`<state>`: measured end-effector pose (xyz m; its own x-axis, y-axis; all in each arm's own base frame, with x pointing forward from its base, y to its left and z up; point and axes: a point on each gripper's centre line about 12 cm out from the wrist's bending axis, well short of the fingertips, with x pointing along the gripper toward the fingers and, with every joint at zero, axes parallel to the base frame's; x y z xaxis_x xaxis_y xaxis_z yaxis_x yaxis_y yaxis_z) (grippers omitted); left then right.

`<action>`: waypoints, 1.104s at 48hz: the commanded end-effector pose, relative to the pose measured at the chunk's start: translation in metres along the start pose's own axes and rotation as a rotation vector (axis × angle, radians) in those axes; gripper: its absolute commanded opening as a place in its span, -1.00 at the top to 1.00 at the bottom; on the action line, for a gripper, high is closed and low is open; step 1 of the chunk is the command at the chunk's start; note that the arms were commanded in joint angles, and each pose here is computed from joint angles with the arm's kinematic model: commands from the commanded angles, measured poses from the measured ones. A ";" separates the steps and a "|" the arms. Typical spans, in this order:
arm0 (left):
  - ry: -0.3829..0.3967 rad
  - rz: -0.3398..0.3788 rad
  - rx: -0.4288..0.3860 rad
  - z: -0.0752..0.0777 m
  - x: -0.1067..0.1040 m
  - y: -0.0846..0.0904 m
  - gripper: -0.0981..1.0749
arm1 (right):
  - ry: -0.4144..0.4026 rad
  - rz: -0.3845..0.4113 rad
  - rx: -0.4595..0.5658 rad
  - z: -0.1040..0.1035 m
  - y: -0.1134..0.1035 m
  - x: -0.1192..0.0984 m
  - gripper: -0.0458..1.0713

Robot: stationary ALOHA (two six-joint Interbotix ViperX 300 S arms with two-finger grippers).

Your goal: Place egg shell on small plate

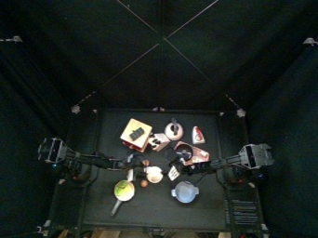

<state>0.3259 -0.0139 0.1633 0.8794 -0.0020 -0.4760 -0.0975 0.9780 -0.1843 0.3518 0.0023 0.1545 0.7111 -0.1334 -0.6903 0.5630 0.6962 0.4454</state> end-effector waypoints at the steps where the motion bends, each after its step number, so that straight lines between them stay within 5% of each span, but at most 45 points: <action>1: -0.034 -0.004 -0.017 0.019 -0.005 -0.003 -0.40 | -0.033 0.021 0.019 0.007 0.004 -0.015 -0.76; 35: 0.191 0.000 0.086 0.051 0.005 -0.005 -0.25 | -0.078 -0.020 0.026 0.006 -0.014 -0.040 -0.76; 53: 0.181 0.004 0.117 0.072 -0.002 -0.006 -0.25 | -0.081 -0.023 0.018 0.006 -0.014 -0.040 -0.76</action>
<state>0.3542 -0.0066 0.2074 0.7536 -0.0321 -0.6566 -0.0441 0.9941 -0.0993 0.3175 -0.0061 0.1679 0.7063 -0.2065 -0.6771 0.6025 0.6776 0.4217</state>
